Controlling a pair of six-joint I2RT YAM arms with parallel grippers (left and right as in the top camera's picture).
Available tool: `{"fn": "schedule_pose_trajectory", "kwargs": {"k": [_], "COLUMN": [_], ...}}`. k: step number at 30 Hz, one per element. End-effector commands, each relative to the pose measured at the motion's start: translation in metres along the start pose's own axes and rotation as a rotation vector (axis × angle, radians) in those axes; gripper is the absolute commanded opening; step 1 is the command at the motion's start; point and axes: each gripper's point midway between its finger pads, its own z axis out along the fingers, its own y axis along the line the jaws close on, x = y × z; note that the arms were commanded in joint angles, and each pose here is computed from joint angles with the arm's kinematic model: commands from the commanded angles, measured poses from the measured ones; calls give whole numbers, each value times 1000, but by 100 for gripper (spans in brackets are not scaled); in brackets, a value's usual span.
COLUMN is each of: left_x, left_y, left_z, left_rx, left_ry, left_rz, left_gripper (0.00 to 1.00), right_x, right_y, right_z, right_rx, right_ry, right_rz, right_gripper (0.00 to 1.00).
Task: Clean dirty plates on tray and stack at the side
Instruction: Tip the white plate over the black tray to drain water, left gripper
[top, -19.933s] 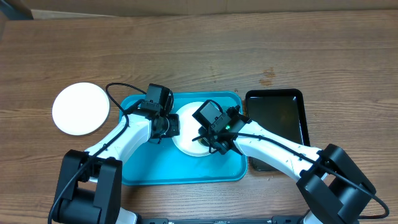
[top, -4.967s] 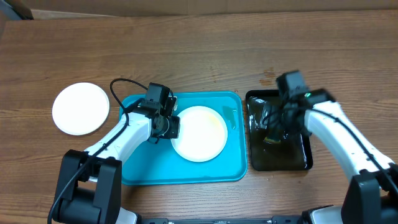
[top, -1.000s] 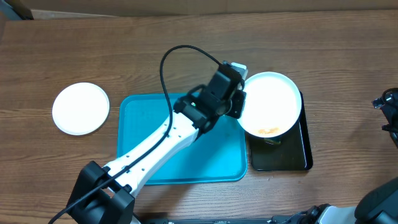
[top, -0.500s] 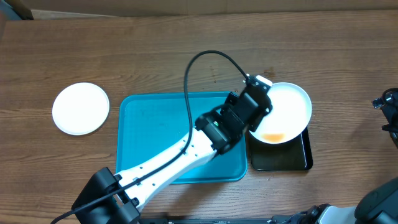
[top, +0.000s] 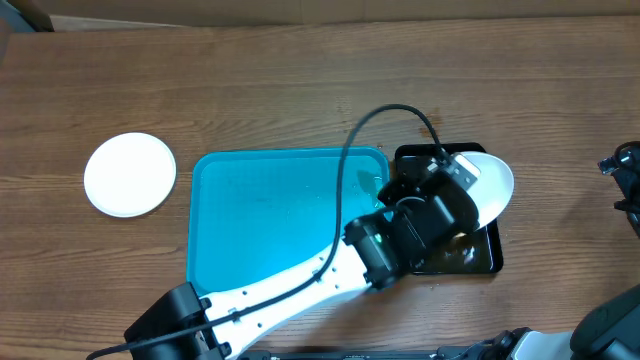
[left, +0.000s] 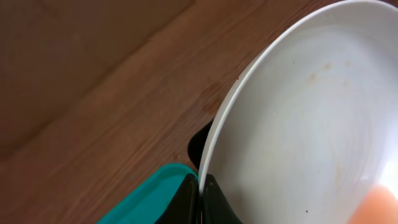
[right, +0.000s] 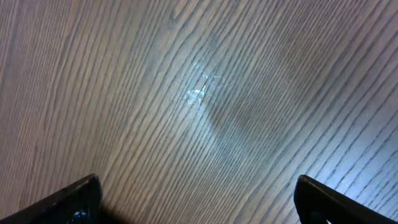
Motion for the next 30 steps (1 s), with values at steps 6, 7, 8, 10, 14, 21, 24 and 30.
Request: {"fn": "schedule_pose_trajectory", "kwargs": {"k": [6,7,8,10,14,21,24,30], "left_x": [-22,-23,-25,-27,-33,-44,-50,-51], "left_y": [5,5,5,5,6,3,5,-2], "left_z": [-18,-19,-20,-22,-23,-32,-38,-38], "left_rx": [-151,-159,-167,-176,-190,-222,-254,-225], "left_ry": [-70,-73,-77,-82,-104,-146,-169,-178], "left_rz": [151,169,182,205,213,208,183,200], "left_gripper": [4,4,4,4,4,4,4,4], "right_x": [-6,-6,-6,-6,-6,-6,-6,-6], "right_y": [4,4,4,4,4,4,4,4], "right_z": [-5,-5,-5,-5,-5,-5,-5,-5], "right_rx": [-16,-16,-16,-16,-16,-16,-16,-16], "right_ry": [-21,-21,-21,-21,-21,-21,-21,-21], "right_rz": [2,2,2,2,2,2,2,2], "right_gripper": [100,100,100,100,100,100,100,100]}}
